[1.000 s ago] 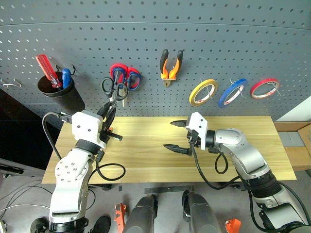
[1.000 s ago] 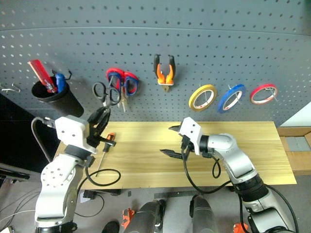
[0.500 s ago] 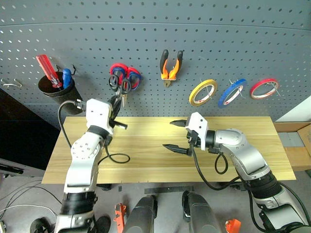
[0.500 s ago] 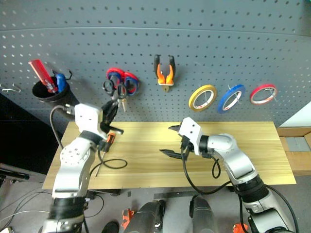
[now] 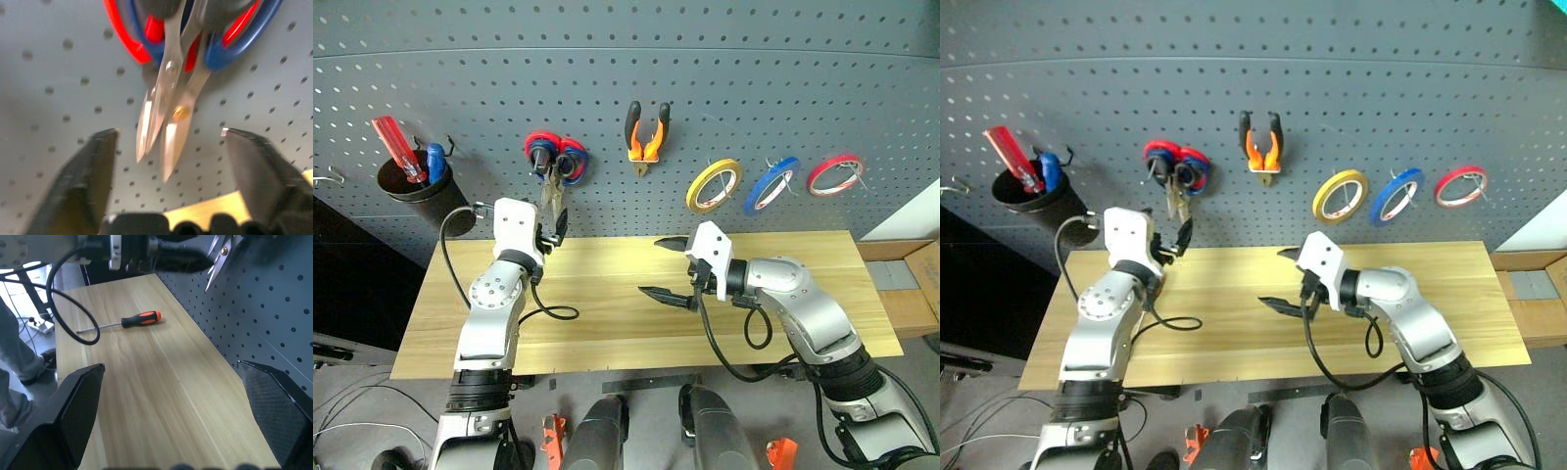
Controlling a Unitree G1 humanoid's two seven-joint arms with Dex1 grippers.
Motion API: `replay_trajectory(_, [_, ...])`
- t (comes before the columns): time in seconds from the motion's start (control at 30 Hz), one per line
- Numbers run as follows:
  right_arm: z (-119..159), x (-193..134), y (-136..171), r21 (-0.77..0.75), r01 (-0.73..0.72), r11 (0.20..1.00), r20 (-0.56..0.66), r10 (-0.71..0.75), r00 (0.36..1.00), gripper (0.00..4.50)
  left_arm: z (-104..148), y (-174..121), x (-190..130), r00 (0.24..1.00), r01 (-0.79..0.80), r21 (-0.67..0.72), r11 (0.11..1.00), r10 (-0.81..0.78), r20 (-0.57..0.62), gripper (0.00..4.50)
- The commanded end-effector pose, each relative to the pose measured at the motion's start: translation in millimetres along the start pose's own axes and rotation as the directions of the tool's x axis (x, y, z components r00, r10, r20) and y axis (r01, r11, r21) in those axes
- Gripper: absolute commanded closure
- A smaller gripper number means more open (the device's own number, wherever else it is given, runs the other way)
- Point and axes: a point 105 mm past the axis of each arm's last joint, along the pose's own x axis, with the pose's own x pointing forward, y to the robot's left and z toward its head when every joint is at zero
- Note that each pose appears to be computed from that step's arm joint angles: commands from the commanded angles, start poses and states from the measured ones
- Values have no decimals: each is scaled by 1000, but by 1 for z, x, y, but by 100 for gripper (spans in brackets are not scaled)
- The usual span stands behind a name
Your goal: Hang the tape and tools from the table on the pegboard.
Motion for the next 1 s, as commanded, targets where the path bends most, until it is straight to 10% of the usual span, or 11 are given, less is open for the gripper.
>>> replay_trajectory(0.03, [11,1,3,4,15,1000,55,-15,998,0,-18,24,-21,991,-41,-40,998,36,-132,62])
replay_trajectory(0.33, [0,28,33,15,-78,997,38,77,996,0,-110,59,-53,794,-76,-69,995,19,-607,62])
replay_trajectory(1.0, [-19,51,57,-14,-122,992,-33,121,992,0,-147,43,-17,681,-45,-88,995,-34,-732,62])
